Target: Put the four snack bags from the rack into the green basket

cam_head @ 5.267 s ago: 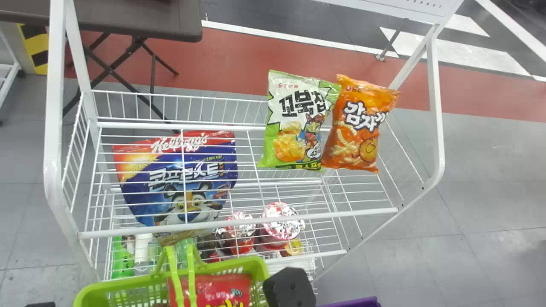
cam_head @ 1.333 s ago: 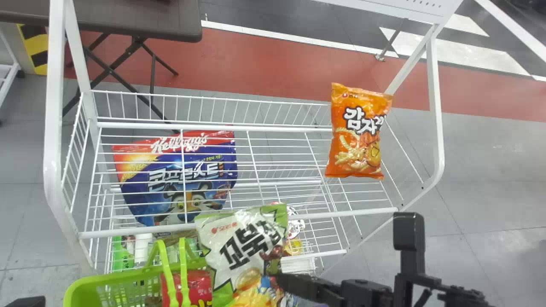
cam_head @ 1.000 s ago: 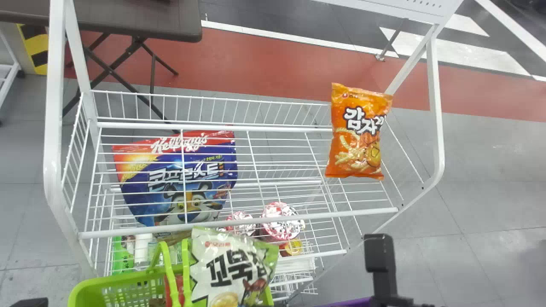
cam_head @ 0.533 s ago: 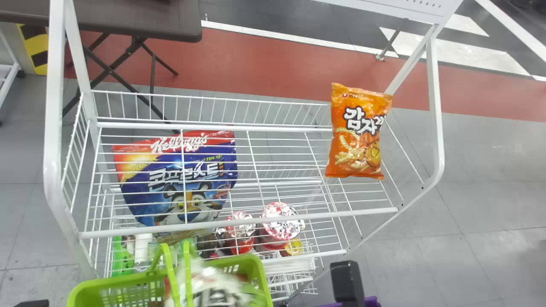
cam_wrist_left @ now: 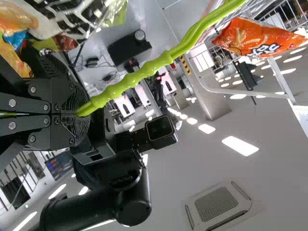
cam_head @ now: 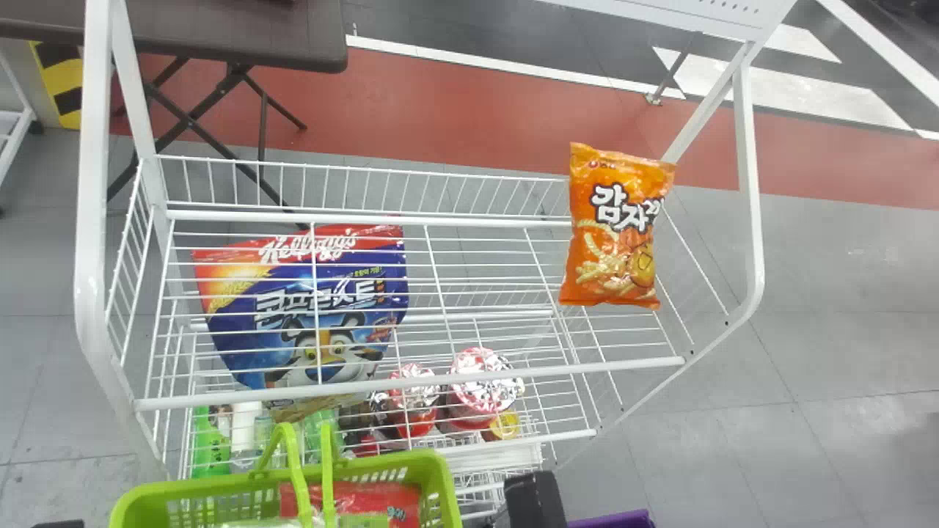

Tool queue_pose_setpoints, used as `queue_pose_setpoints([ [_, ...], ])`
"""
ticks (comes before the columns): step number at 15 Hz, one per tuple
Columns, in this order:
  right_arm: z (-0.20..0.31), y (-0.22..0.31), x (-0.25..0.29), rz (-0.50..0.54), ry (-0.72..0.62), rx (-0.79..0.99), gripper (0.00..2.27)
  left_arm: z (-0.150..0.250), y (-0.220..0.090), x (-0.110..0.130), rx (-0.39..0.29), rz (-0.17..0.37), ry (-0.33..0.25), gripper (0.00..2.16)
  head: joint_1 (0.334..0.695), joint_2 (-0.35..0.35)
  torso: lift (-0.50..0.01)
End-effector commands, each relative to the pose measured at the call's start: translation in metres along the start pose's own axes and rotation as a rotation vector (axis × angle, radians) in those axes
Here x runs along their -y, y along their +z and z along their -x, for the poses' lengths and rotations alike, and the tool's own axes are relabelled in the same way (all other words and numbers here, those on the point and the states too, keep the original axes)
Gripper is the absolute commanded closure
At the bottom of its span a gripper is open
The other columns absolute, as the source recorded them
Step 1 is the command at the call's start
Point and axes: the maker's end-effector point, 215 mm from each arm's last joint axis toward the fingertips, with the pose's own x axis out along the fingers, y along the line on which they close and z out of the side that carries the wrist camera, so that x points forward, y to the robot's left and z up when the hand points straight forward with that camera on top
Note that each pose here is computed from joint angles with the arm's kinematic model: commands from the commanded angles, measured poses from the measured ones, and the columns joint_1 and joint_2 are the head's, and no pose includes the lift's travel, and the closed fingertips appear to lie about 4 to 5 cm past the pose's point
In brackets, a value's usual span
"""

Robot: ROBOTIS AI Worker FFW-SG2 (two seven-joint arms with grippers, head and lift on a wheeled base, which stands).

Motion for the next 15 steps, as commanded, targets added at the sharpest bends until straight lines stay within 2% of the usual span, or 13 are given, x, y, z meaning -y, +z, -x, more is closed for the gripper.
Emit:
queue_pose_setpoints([
  [1, -0.018, 0.040, 0.001, 0.046, 0.023, 0.127, 2.22, -0.001, -0.001, 0.002, -0.002, 0.000, -0.001, 2.14, 0.695, -0.350, -0.006],
  [3, -0.025, 0.073, -0.001, 0.088, 0.063, 0.241, 2.22, -0.001, -0.002, 0.002, -0.002, 0.001, -0.003, 2.14, 0.695, -0.280, -0.006],
  [5, -0.030, 0.081, -0.009, 0.102, 0.092, 0.260, 2.22, -0.001, -0.002, 0.002, -0.002, 0.000, -0.003, 2.14, 0.695, -0.202, -0.006],
  [9, -0.032, 0.046, -0.011, 0.062, 0.121, 0.148, 2.22, 0.000, -0.001, 0.001, -0.001, -0.005, 0.002, 2.14, 0.695, -0.165, -0.006],
  [10, -0.030, 0.038, -0.010, 0.042, 0.132, 0.126, 2.03, -0.001, -0.001, 0.001, 0.001, -0.005, 0.001, 2.14, 0.695, -0.162, -0.006],
  [11, -0.026, 0.037, -0.007, 0.031, 0.136, 0.128, 1.45, -0.001, -0.002, 0.000, -0.007, -0.004, 0.008, 2.14, 0.695, -0.163, -0.006],
  [12, -0.022, 0.040, -0.002, 0.025, 0.132, 0.137, 0.40, -0.002, -0.003, -0.001, -0.010, -0.004, 0.007, 2.14, 0.695, -0.168, -0.006],
  [13, -0.017, 0.039, 0.005, 0.011, 0.122, 0.137, 0.00, -0.002, -0.003, -0.001, -0.011, -0.004, 0.008, 2.14, 0.695, -0.181, -0.006],
  [15, -0.003, 0.036, 0.011, -0.003, 0.096, 0.118, 0.03, -0.003, -0.003, 0.000, -0.012, -0.005, 0.006, 2.14, 0.695, -0.224, -0.006],
])
